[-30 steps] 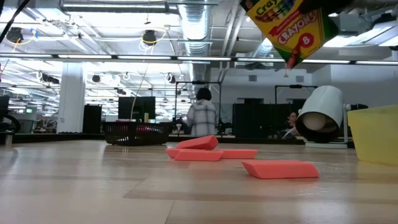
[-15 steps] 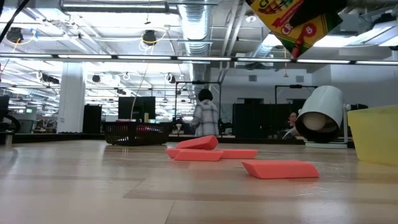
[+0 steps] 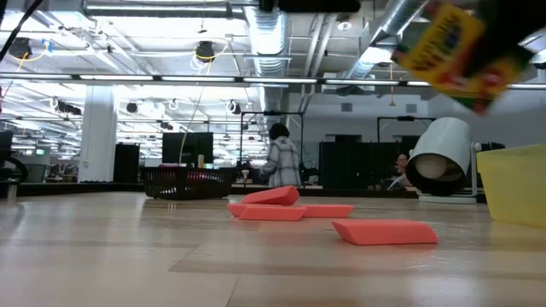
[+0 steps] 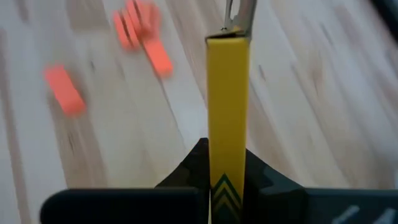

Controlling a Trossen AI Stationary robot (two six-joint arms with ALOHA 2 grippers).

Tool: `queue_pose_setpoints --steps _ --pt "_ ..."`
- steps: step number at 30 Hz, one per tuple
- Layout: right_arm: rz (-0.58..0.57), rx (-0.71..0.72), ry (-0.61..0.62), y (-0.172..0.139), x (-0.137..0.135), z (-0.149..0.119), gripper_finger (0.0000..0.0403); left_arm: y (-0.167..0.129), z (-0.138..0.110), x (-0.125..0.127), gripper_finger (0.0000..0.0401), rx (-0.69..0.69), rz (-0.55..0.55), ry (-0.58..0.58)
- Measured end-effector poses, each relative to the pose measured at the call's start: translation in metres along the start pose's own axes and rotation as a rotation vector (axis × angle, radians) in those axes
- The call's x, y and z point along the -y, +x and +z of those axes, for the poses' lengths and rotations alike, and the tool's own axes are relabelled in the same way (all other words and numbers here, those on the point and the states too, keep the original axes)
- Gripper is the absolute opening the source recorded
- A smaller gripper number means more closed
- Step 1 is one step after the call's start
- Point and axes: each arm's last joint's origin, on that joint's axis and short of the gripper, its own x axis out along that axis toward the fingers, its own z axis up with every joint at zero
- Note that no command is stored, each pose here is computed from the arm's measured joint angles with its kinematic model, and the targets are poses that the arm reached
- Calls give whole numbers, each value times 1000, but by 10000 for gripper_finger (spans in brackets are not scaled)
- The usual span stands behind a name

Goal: Pick & Place School Supplies
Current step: Put the yellow crayon box into the yellow basket, then put the orange eraser into the bottom black basket

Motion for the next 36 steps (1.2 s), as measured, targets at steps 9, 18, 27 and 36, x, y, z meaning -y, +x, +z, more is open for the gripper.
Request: queue_pose_setpoints --steps 9,18,27,36 --pt "39 -116 157 -38 -12 -52 22 5 -10 -11 89 -48 14 -57" --pt "80 -132 308 -41 -17 -91 24 5 -9 -12 92 -26 -10 -67" --pt "117 -140 341 -30 -20 -100 183 5 -9 -12 92 -27 -11 -69" --pt "141 -147 372 -33 -23 -104 236 7 -12 -16 92 -35 -3 -99"
